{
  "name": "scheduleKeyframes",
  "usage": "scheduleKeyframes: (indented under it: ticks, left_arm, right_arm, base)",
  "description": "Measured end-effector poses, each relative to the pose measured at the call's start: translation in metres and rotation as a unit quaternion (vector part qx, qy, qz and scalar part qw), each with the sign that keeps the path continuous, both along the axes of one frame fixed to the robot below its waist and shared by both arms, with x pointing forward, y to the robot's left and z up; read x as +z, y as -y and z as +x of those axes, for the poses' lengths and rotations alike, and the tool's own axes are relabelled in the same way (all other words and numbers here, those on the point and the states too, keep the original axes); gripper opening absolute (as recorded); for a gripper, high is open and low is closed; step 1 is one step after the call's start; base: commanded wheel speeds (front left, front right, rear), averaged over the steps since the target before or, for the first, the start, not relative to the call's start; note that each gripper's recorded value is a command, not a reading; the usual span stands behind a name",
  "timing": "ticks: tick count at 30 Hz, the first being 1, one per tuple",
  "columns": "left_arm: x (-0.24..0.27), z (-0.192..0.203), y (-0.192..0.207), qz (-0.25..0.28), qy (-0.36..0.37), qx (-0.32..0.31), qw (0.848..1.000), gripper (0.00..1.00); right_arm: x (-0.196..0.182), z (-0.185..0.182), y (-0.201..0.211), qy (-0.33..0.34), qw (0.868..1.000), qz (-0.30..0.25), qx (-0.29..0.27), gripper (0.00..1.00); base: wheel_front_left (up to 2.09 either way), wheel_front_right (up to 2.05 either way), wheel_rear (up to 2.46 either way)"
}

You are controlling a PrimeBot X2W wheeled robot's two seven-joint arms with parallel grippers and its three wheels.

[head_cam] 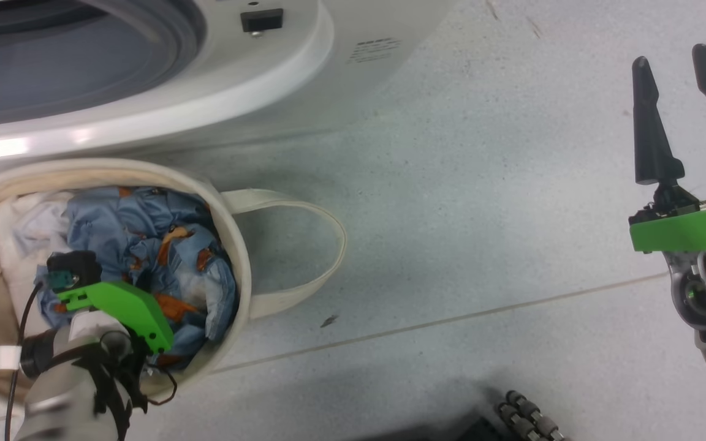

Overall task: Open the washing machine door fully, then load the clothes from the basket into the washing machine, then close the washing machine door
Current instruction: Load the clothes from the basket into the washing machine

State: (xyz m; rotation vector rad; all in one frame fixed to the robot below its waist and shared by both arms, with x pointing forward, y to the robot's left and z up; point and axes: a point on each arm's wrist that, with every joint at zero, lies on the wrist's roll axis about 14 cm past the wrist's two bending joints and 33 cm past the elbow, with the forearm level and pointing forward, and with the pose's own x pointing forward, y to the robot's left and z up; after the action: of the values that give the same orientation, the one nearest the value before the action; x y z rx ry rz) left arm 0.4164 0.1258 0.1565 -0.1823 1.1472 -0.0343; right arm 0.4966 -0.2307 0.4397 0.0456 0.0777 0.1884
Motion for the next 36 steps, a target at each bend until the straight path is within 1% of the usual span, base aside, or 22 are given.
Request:
scheduleKeyframes:
  ticks: [5, 11, 16, 20, 23, 28, 36]
  left_arm:
    - [0.013, 0.008, -0.004, -0.005, 0.031, 0.010, 0.999, 0.00]
    - [0.046, 0.018, -0.001, -0.025, 0.092, 0.027, 0.995, 0.00]
    - [0.079, 0.005, -0.012, -0.034, 0.135, 0.044, 0.989, 0.00]
    - [0.105, 0.004, -0.023, -0.030, 0.173, 0.048, 0.983, 0.00]
    - [0.128, 0.008, -0.030, -0.028, 0.209, 0.050, 0.976, 0.00]
    - [0.171, 0.018, -0.040, -0.029, 0.281, 0.056, 0.958, 0.00]
    - [0.223, 0.013, -0.060, -0.025, 0.362, 0.068, 0.930, 0.00]
  right_arm:
    - [0.004, 0.001, -0.006, 0.005, 1.000, 0.005, 0.006, 1.00]
    - [0.014, -0.003, -0.023, 0.011, 0.999, 0.024, 0.022, 1.00]
    - [0.030, -0.007, -0.049, 0.022, 0.997, 0.045, 0.051, 1.00]
    - [0.042, -0.014, -0.062, 0.029, 0.996, 0.059, 0.065, 1.00]
    - [0.047, -0.022, -0.069, 0.028, 0.995, 0.067, 0.071, 1.00]
    - [0.064, -0.031, -0.090, 0.043, 0.991, 0.087, 0.089, 1.00]
    - [0.084, -0.049, -0.104, 0.060, 0.988, 0.106, 0.099, 1.00]
  base:
    - [0.00, 0.00, 0.00]
    - [0.00, 0.00, 0.00]
    - [0.00, 0.00, 0.00]
    - [0.00, 0.00, 0.00]
    - [0.00, 0.00, 0.00]
    - [0.00, 0.00, 0.00]
    - [0.00, 0.00, 0.00]
